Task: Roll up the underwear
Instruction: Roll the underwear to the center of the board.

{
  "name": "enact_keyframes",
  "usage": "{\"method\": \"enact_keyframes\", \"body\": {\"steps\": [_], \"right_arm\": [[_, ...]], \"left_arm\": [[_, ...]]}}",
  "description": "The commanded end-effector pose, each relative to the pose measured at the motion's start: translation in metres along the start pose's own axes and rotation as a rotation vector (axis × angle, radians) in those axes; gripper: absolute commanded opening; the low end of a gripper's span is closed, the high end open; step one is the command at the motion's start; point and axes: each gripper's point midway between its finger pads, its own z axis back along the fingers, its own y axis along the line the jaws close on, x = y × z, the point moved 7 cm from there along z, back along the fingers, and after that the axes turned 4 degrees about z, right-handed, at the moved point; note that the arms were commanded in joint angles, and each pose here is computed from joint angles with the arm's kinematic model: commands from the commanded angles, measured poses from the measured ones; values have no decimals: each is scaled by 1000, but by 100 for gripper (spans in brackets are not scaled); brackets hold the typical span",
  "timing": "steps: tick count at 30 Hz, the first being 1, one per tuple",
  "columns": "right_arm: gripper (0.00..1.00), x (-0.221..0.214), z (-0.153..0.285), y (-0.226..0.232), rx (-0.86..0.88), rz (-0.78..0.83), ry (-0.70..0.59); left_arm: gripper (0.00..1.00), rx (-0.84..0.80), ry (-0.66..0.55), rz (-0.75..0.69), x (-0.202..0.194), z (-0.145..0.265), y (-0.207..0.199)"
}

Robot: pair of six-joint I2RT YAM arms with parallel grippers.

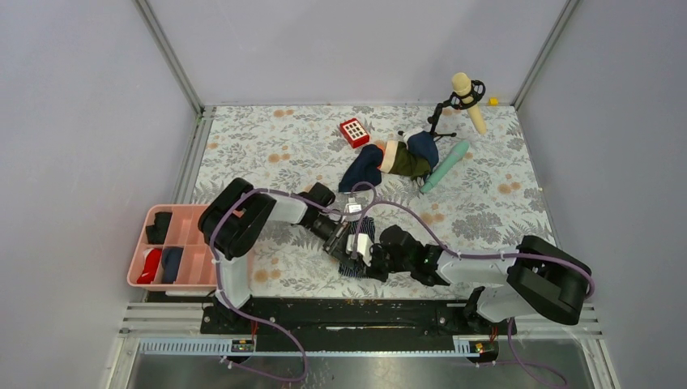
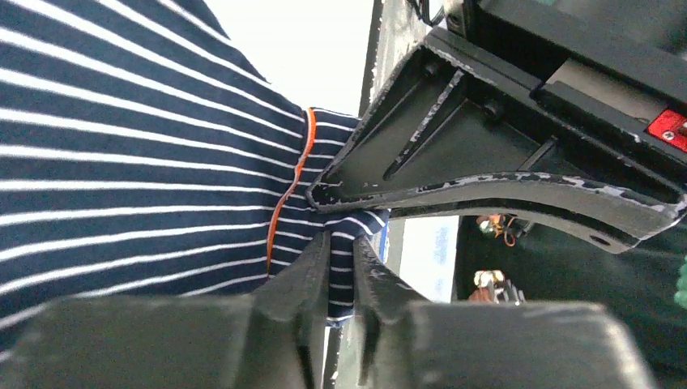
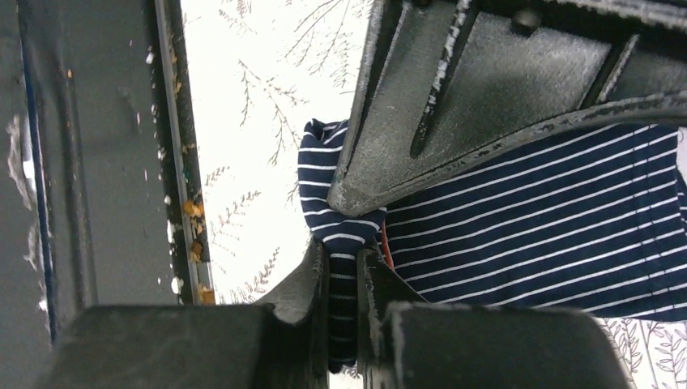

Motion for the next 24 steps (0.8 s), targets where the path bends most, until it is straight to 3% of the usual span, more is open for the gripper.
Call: {"method": "enact_keyframes", "body": {"steps": [1,5,8,13,24], "right_arm": [[0,7,-2,3,3,-178,18],[0,8,3,6,70,-405,21],[0,4,5,1,108,-570,35],[0,-5,6,-16,217,-752,70],[0,-26,-16,-27,486,-1091,257]], "left_arm": [[26,109,-127,-5,26,23,-4],[44,312,-507,-48,47,67,-9],[46,445,-595,-170,46,84,-20],[47,599,-554,-443,24,82,-42],[45,601,-224,-1401,-30,11,-73]]}}
